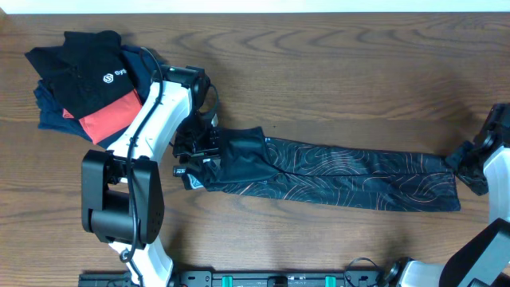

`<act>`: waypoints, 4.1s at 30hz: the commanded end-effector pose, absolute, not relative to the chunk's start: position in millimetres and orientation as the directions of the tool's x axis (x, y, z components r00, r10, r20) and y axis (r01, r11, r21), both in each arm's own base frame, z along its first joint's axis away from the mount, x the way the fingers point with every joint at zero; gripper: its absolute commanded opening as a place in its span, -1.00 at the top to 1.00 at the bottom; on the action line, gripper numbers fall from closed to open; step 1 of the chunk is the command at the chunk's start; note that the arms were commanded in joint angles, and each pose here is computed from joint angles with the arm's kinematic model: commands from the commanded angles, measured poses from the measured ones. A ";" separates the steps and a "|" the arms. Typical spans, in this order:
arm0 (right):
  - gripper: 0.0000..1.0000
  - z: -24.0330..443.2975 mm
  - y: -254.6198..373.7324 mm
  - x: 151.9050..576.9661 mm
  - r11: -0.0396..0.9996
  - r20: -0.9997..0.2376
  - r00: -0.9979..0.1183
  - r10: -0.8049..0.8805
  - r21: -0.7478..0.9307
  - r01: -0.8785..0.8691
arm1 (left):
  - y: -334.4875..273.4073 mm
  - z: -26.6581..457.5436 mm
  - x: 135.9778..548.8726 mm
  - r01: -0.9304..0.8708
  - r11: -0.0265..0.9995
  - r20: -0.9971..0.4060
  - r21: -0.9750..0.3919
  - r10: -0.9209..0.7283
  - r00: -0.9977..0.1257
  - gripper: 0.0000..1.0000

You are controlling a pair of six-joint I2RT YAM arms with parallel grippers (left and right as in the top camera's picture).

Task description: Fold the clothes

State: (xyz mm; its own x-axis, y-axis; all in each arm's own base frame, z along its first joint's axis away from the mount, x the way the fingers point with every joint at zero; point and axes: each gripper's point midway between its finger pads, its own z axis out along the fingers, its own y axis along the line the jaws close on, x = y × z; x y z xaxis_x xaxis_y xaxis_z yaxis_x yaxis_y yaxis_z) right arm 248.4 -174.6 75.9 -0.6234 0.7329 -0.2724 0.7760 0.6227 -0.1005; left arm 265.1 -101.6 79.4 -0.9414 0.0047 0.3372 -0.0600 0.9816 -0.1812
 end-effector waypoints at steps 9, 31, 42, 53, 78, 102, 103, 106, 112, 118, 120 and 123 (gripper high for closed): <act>-0.36 51.1 -172.9 244.7 0.676 -0.172 -0.684 0.709 -0.109 0.729 | -113.7 72.6 298.1 -0.031 0.971 0.197 -0.238 0.017 -0.980 -0.02; -0.44 38.0 -167.3 250.2 0.681 -0.135 -0.683 0.717 -0.070 0.729 | -211.6 6.4 381.9 0.055 0.934 -0.109 -0.352 0.018 -0.994 -0.25; -0.44 38.0 -167.3 251.8 0.681 -0.139 -0.682 0.718 -0.064 0.729 | -206.3 0.5 385.9 0.052 0.947 -0.123 -0.317 0.014 -0.992 0.73; -0.44 38.0 -167.3 251.8 0.681 -0.139 -0.682 0.718 -0.064 0.730 | -212.8 18.6 380.9 0.064 0.930 -0.121 -0.362 0.021 -0.992 0.88; -0.44 38.2 -168.2 253.3 0.680 -0.146 -0.681 0.718 -0.062 0.730 | -278.7 74.5 263.3 0.314 0.894 -0.038 -0.319 0.319 -0.947 0.69; -0.55 8.3 -173.8 244.8 0.846 -0.039 -0.851 0.523 -0.098 0.524 | -136.9 78.7 317.0 -0.075 0.980 0.046 -0.186 -0.067 -0.997 0.06; -0.54 5.5 -175.9 245.1 0.851 -0.038 -0.856 0.515 -0.098 0.516 | -132.6 79.2 317.5 -0.087 0.979 0.049 -0.185 -0.079 -0.996 0.06; -0.54 -2.1 -177.7 244.8 0.861 -0.024 -0.866 0.499 -0.097 0.499 | -123.4 80.5 320.4 -0.115 0.976 0.049 -0.185 -0.108 -0.993 0.06; -0.49 -25.9 -173.1 240.1 0.864 0.042 -0.864 0.501 -0.081 0.497 | -107.9 85.5 326.4 -0.160 0.969 0.035 -0.191 -0.156 -0.987 0.06; 0.29 -37.2 -162.4 243.6 0.874 0.066 -0.872 0.485 -0.014 0.486 | -96.5 88.3 328.4 -0.191 0.963 0.033 -0.191 -0.188 -0.982 0.06; 0.35 -37.1 -163.0 244.2 0.874 0.063 -0.872 0.486 -0.014 0.486 | -91.4 89.4 329.8 -0.206 0.959 0.030 -0.192 -0.204 -0.979 0.06; 0.72 -37.0 -164.8 244.8 0.873 0.057 -0.871 0.488 -0.018 0.488 | -85.2 91.5 330.8 -0.223 0.955 0.027 -0.194 -0.222 -0.975 0.07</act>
State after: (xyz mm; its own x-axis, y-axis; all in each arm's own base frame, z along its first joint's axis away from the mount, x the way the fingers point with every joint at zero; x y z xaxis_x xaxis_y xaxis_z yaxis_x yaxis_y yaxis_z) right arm 267.6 -170.1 -5.8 -0.8755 0.4810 -0.0464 0.4814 0.8765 0.0006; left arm 330.7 -93.9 84.0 -0.9791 -0.1982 0.0447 -0.2031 0.9593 -0.1961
